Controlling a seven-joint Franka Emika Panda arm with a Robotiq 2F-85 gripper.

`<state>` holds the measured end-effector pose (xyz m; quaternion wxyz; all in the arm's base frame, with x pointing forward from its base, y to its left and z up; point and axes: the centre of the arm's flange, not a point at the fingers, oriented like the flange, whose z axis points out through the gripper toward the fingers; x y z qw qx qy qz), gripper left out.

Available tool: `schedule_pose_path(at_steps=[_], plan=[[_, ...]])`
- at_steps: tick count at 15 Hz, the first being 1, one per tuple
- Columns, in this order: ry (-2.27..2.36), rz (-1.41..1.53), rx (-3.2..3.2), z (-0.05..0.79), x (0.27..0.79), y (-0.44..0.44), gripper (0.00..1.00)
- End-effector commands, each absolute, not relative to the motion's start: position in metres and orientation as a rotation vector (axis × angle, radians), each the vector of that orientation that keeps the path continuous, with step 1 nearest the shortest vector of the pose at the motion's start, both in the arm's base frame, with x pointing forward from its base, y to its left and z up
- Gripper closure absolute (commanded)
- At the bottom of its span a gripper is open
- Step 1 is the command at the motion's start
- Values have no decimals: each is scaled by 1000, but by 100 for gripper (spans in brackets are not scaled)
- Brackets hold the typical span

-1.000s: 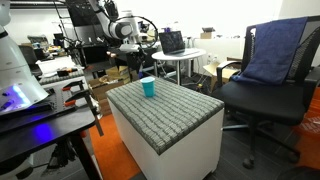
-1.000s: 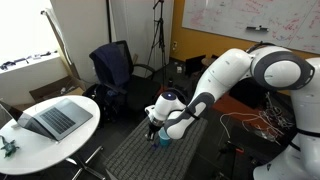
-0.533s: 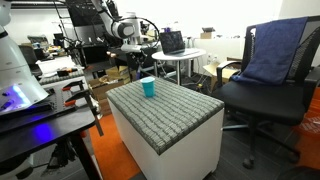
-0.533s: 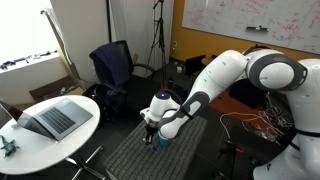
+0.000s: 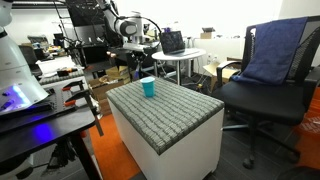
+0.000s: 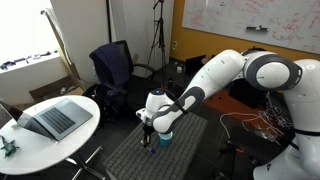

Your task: Remove the marker from the cup and put it on the table

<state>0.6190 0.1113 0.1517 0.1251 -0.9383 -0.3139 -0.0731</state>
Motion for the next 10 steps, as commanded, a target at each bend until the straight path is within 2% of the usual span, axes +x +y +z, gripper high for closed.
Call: schedule_pose_path(at_steps=[1, 4, 5, 7, 10], plan=[[-930, -175, -2684, 155, 632, 105, 94], [-933, -149, -2671, 154, 635, 105, 94], [-936, -134, -2665, 154, 635, 105, 53], [-926, -116, -2661, 154, 637, 105, 45], [-913, -96, -2658, 155, 639, 103, 23]])
